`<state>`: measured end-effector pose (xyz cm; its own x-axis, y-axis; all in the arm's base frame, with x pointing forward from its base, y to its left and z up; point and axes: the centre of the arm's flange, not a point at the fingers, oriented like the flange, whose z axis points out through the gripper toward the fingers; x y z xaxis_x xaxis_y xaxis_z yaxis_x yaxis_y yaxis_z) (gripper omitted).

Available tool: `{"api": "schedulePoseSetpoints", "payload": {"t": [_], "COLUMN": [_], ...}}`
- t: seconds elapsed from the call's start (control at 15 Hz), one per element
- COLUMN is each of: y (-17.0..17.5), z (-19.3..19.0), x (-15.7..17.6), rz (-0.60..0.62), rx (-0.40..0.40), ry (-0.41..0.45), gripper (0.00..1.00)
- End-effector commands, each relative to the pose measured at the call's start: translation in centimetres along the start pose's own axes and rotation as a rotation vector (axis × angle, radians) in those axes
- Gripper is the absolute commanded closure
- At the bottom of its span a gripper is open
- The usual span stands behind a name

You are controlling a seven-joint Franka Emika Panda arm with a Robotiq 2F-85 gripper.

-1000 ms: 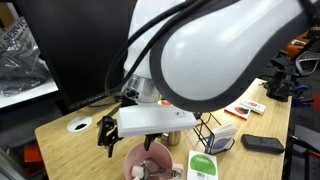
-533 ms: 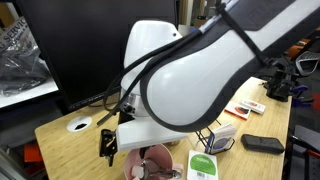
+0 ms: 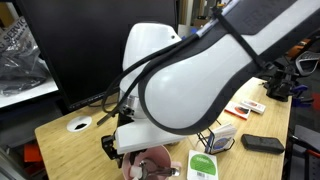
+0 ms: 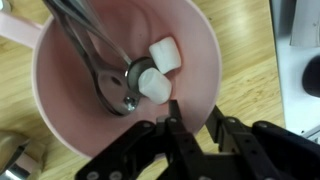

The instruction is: Move the pink cup to the right side of the desk

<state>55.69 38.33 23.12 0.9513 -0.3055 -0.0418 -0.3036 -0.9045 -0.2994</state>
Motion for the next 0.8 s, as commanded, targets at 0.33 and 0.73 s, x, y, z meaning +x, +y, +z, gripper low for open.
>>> {"api": "schedulePoseSetpoints", "payload": {"t": [0.33, 0.73], "y": [-0.6, -2.1], "z": [-1.6, -5.1], "x": [-0.3, -1.9], "rz": [-0.038, -0.082], "rx": [0.024, 0.103], "ry": [-0.009, -0.071], "gripper": [0.98, 0.99]}}
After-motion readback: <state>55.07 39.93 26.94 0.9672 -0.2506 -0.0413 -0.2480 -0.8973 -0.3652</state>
